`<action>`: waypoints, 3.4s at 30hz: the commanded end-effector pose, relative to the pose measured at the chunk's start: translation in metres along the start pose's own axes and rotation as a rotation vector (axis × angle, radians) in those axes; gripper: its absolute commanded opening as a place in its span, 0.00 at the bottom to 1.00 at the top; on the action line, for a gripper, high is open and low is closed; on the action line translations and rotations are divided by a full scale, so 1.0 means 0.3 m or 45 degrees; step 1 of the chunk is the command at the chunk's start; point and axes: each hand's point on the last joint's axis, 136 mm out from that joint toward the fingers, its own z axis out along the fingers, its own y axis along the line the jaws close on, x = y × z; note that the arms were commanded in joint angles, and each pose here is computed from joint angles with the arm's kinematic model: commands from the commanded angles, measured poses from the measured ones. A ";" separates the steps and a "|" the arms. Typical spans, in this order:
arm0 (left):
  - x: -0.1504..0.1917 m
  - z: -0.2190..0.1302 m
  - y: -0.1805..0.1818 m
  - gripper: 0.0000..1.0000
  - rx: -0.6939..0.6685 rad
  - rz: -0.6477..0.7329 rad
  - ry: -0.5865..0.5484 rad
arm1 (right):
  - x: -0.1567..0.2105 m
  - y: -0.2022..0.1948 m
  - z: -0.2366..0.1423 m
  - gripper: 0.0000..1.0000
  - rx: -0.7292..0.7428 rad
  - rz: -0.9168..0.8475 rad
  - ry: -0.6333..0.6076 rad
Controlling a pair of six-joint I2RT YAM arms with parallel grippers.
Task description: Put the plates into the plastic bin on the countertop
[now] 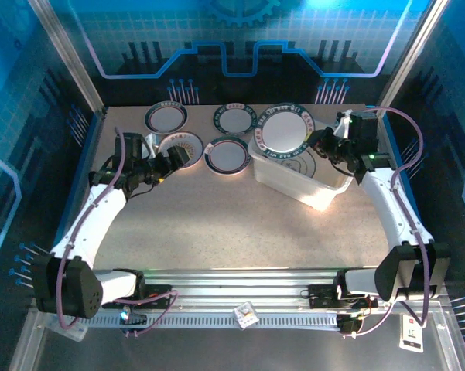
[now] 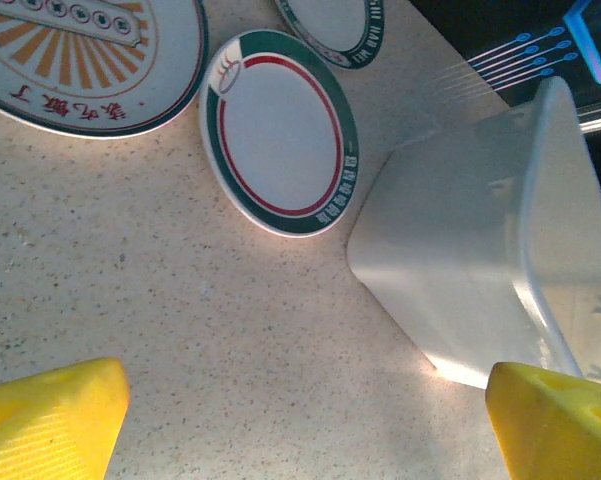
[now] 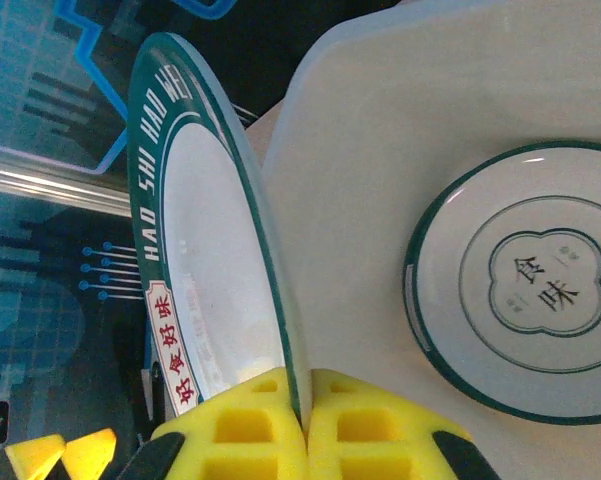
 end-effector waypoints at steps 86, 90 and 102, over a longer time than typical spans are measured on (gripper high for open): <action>0.091 0.300 0.135 0.93 -0.257 -0.227 0.108 | 0.039 -0.223 -0.179 0.91 0.512 -0.149 -0.084; 0.103 0.372 0.153 0.93 -0.297 -0.297 0.105 | 0.088 -0.169 -0.206 0.86 0.413 -0.164 -0.069; 0.112 0.548 0.177 0.92 -0.360 -0.360 0.104 | 0.138 -0.131 -0.178 0.74 0.347 -0.217 -0.014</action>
